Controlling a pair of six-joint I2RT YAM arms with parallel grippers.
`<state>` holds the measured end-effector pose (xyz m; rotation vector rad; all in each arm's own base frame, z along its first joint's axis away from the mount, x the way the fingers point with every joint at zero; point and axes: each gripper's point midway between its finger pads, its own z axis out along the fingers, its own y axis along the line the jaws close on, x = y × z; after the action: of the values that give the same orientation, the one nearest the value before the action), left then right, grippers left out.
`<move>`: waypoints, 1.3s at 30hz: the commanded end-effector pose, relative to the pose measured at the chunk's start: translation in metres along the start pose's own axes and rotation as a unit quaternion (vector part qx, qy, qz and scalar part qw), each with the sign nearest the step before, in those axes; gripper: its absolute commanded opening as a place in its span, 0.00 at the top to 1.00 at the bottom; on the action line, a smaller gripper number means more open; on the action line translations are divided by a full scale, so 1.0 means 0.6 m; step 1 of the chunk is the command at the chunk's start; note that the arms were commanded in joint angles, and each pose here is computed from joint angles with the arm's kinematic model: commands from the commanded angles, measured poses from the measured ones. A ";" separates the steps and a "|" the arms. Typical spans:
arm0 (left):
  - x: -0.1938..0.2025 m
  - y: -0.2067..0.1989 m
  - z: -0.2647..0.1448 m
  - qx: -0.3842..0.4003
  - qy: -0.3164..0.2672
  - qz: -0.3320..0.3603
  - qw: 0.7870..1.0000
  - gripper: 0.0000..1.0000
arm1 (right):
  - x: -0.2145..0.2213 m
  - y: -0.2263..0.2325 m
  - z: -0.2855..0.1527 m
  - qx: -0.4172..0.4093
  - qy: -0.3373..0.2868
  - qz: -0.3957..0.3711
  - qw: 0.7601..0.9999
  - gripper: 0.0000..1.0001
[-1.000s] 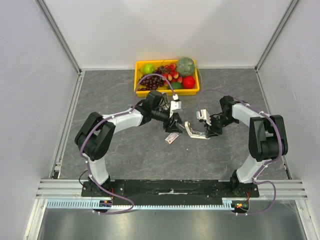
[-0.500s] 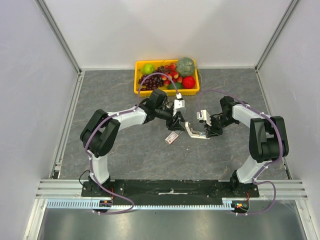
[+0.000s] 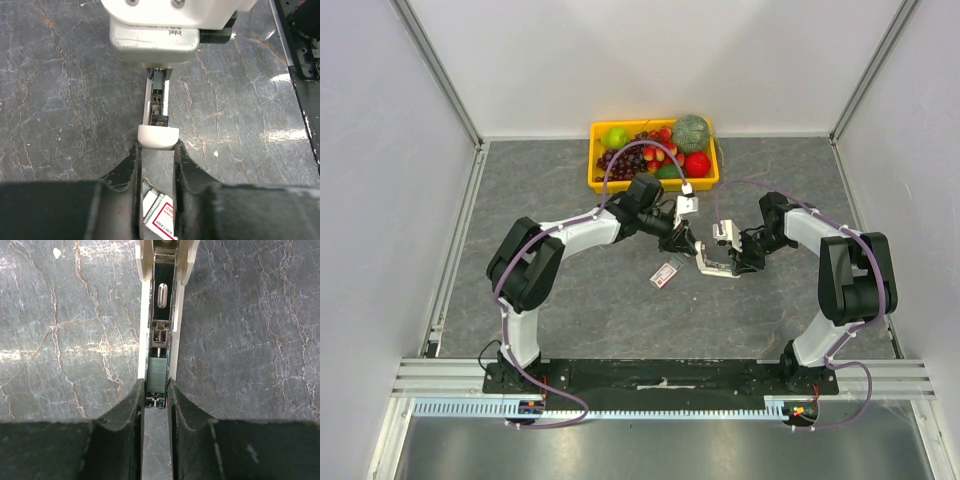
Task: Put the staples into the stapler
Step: Close the stapler at the center of the board.
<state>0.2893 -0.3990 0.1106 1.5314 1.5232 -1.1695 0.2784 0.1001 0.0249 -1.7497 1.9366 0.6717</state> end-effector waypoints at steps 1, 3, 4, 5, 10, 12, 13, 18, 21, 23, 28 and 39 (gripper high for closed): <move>-0.009 -0.015 0.020 0.033 0.003 0.015 0.999 0.98 | -0.010 -0.017 -0.006 0.024 0.000 -0.028 0.999 1.00; -0.011 -0.021 0.025 0.040 0.005 0.019 0.999 0.98 | -0.009 -0.020 -0.008 0.029 0.003 -0.029 0.999 1.00; -0.006 -0.025 0.027 0.043 0.010 0.017 0.999 0.98 | -0.009 -0.020 -0.007 0.031 0.002 -0.029 0.999 1.00; -0.007 -0.031 0.033 0.048 0.012 0.019 0.999 0.98 | -0.010 -0.020 -0.007 0.031 0.003 -0.028 0.999 1.00; -0.001 -0.051 0.052 0.062 0.023 0.022 0.998 0.98 | -0.011 -0.022 -0.005 0.033 0.001 -0.028 0.999 1.00; 0.000 -0.060 0.063 0.068 0.027 0.020 0.997 0.98 | -0.013 -0.024 -0.006 0.034 0.000 -0.027 0.999 1.00; 0.000 -0.064 0.068 0.071 0.029 0.018 0.997 0.98 | -0.015 -0.023 -0.006 0.034 -0.001 -0.028 0.999 1.00; 0.009 -0.071 0.090 0.076 0.039 0.003 0.996 0.94 | -0.019 -0.025 -0.010 0.038 -0.004 -0.026 0.999 1.00; 0.017 -0.076 0.094 0.082 0.042 -0.002 0.996 0.85 | -0.021 -0.025 -0.013 0.041 -0.005 -0.026 0.999 1.00; 0.020 -0.080 0.098 0.083 0.046 -0.007 0.995 0.78 | -0.026 -0.028 -0.017 0.045 -0.008 -0.026 0.999 0.98; 0.026 -0.076 0.103 0.071 0.052 -0.009 0.996 0.55 | -0.032 -0.033 -0.028 0.056 -0.013 -0.023 0.998 0.91; 0.053 -0.060 0.102 0.038 0.066 -0.009 0.997 0.45 | -0.042 -0.039 -0.072 0.078 -0.011 -0.031 0.996 0.66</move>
<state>0.2413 -0.4501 0.0904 1.6976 1.4547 -1.2058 0.2878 0.0808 0.0337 -1.6891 2.0192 0.5441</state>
